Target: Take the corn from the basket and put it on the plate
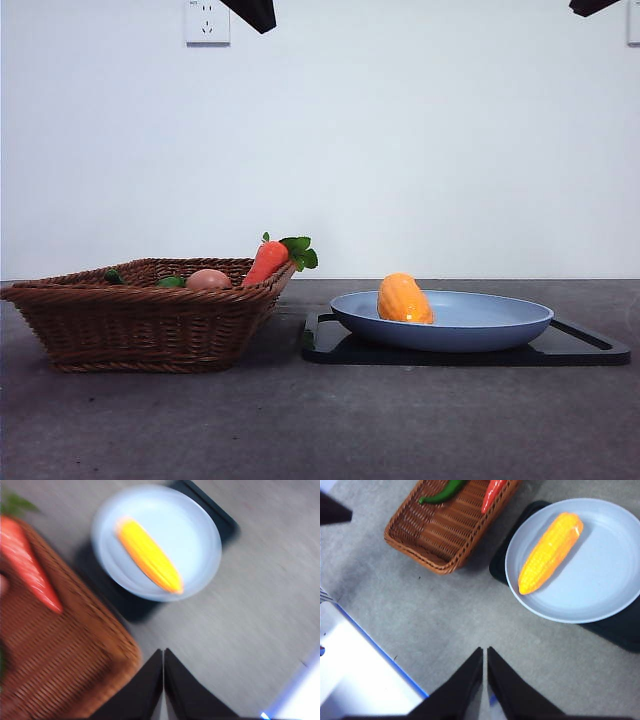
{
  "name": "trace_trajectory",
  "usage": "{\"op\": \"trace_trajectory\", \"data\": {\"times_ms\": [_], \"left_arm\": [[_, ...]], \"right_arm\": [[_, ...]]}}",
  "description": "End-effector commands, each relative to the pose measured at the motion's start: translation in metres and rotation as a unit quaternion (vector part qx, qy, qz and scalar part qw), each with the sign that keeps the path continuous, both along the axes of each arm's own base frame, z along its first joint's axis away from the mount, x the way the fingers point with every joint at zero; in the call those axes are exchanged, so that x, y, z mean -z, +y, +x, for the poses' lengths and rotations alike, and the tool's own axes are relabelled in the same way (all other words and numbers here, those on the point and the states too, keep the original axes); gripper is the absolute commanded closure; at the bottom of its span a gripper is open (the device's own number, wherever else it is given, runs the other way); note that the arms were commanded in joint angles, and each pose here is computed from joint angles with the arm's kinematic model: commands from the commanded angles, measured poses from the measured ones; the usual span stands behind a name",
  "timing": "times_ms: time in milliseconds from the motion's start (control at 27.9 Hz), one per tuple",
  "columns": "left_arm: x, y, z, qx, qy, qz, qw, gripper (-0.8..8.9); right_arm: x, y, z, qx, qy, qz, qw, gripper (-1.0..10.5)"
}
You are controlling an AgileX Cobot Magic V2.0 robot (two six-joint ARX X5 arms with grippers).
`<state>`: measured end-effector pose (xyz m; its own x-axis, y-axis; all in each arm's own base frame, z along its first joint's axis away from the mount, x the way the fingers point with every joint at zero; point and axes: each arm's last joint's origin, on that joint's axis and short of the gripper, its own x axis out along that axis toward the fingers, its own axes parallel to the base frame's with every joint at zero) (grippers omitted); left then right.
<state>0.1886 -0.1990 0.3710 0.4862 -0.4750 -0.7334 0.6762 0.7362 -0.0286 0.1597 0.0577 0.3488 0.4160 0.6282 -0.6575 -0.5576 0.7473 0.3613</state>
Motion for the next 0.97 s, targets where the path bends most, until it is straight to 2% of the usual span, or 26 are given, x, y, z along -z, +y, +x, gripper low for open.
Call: {"op": "trace_trajectory", "data": {"times_ms": [36,72,143,215,322,394,609,752,967], "left_arm": [[-0.012,0.007,0.001,0.024,-0.045,0.008,0.999,8.06],[-0.018,0.013,0.002,0.023,-0.064,0.003,0.998,8.06],[-0.038,0.033,0.008,-0.006,-0.128,-0.041,0.991,8.06],[-0.06,0.063,0.009,-0.051,-0.196,-0.078,0.976,8.06],[-0.073,0.112,-0.001,-0.126,-0.28,-0.115,0.945,8.06],[-0.065,0.141,-0.014,-0.175,-0.325,-0.124,0.921,8.06],[-0.02,0.178,-0.045,-0.25,-0.392,-0.121,0.877,8.06],[0.022,0.185,-0.058,-0.269,-0.401,-0.115,0.868,8.06],[0.087,0.187,-0.067,-0.274,-0.39,-0.111,0.872,8.06]], "right_arm": [[-0.006,0.002,0.003,-0.006,-0.023,0.003,1.0,9.4],[-0.007,0.002,0.004,-0.006,-0.028,0.004,1.0,9.4],[-0.007,0.002,0.005,-0.006,-0.034,0.006,0.999,9.4],[-0.008,0.002,0.006,-0.006,-0.042,0.008,0.999,9.4],[-0.011,0.003,0.008,-0.005,-0.059,0.012,0.998,9.4],[-0.012,0.003,0.009,-0.005,-0.069,0.015,0.997,9.4],[-0.015,0.004,0.012,-0.005,-0.088,0.021,0.996,9.4],[-0.017,0.004,0.013,-0.005,-0.099,0.023,0.995,9.4],[-0.02,0.005,0.015,-0.005,-0.121,0.029,0.992,9.4]]}}
